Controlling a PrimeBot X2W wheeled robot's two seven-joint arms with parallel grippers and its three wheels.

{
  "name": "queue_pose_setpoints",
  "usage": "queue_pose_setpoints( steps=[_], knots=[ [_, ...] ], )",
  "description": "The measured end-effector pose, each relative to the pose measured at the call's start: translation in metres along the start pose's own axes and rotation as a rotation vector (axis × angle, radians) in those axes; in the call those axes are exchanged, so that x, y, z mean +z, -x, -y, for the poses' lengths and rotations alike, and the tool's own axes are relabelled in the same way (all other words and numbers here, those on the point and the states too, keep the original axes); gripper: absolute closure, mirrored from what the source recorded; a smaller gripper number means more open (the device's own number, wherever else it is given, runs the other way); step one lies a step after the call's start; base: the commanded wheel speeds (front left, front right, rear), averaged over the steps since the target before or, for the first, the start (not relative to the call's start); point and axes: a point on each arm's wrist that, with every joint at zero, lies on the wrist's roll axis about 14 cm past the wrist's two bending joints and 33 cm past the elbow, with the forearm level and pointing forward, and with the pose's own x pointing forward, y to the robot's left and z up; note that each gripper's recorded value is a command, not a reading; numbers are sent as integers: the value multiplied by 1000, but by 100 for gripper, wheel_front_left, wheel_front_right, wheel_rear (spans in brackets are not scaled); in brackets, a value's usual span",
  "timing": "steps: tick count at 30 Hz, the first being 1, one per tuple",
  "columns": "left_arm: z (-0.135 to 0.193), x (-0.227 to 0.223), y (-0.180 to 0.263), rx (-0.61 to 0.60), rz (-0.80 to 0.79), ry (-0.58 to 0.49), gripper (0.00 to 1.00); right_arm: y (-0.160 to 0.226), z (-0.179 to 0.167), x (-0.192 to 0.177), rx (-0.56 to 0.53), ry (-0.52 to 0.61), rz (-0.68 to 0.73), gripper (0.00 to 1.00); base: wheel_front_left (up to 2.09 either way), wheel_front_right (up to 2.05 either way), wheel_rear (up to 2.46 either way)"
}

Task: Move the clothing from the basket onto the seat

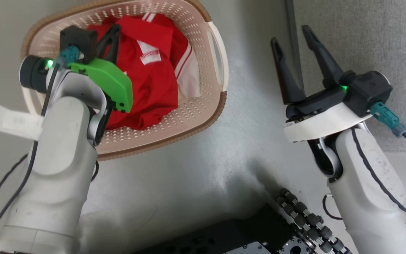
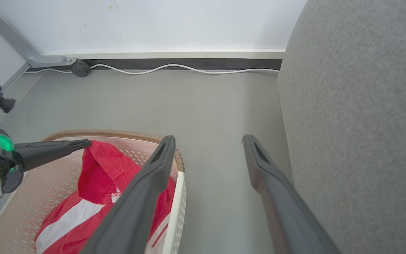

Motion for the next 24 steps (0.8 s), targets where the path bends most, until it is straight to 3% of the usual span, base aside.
queue_pose_setpoints(
  steps=[8,24],
  knots=[
    [-6,48,29,46,179,44,100,5,4,16,-8,20,32,0,0,0,0],
    [-22,124,135,196,481,117,100,19,-5,79,12,55,178,0,0,0,0]
  ],
)
